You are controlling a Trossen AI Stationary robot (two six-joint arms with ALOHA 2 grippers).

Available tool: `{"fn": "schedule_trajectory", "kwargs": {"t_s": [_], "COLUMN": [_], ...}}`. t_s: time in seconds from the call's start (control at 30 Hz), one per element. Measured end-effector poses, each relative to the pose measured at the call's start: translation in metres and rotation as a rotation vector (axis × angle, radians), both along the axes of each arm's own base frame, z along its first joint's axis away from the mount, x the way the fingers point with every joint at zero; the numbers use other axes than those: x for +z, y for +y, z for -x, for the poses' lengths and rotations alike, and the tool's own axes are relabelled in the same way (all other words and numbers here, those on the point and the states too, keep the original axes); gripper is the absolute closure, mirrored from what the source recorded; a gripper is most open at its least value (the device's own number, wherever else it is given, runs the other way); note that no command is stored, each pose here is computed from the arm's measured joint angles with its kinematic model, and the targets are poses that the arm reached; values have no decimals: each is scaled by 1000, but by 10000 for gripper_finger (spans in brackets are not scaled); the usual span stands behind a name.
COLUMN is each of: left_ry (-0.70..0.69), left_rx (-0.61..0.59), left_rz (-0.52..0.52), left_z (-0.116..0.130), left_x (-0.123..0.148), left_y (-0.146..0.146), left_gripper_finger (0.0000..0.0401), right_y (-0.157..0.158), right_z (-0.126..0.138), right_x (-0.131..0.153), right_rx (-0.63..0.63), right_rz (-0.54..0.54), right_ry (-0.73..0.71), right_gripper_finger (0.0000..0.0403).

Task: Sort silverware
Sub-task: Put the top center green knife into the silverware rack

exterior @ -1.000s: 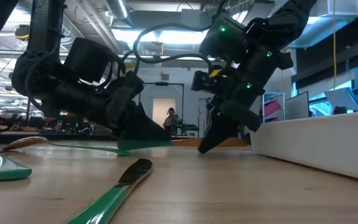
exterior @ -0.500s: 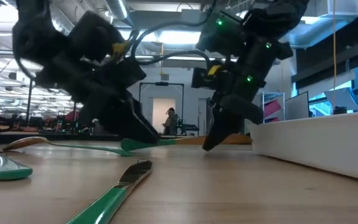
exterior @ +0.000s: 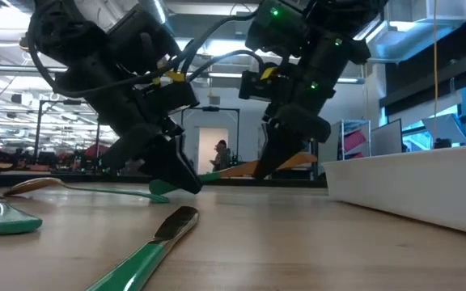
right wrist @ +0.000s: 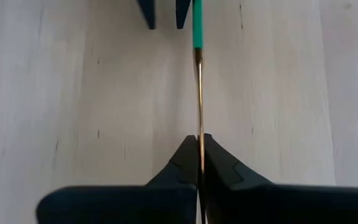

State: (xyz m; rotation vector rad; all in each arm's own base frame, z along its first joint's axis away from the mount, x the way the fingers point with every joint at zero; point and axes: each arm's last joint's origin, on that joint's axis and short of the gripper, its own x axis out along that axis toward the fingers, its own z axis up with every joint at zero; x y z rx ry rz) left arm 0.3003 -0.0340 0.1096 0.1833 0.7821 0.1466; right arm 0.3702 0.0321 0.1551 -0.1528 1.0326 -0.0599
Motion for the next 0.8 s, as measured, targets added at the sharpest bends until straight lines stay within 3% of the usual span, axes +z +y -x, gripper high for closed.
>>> {"fn": "schedule_trajectory", "kwargs": {"t_s": [0.13,0.5,0.63,0.8], "left_ry": [0,5,1,6], "left_rx": [-1,-3,22,75], "left_rz": [-4,-27,-6,26], "left_z": [0,0,1,8], "left_x": [0,0,-1,-7], "left_y": [-1,0,0,1], "left_gripper_finger": [393,400,401,401], "right_y": [1,1,2,1], "right_z": [0,0,-1,2], "right_x": [0,0,0,8], "right_rx": [6,8,5,-34], "right_rz": [-4,-12,-46,-63], "right_ry": [0,-1,-9,29], "right_gripper_finger": [402,399,366,291]}}
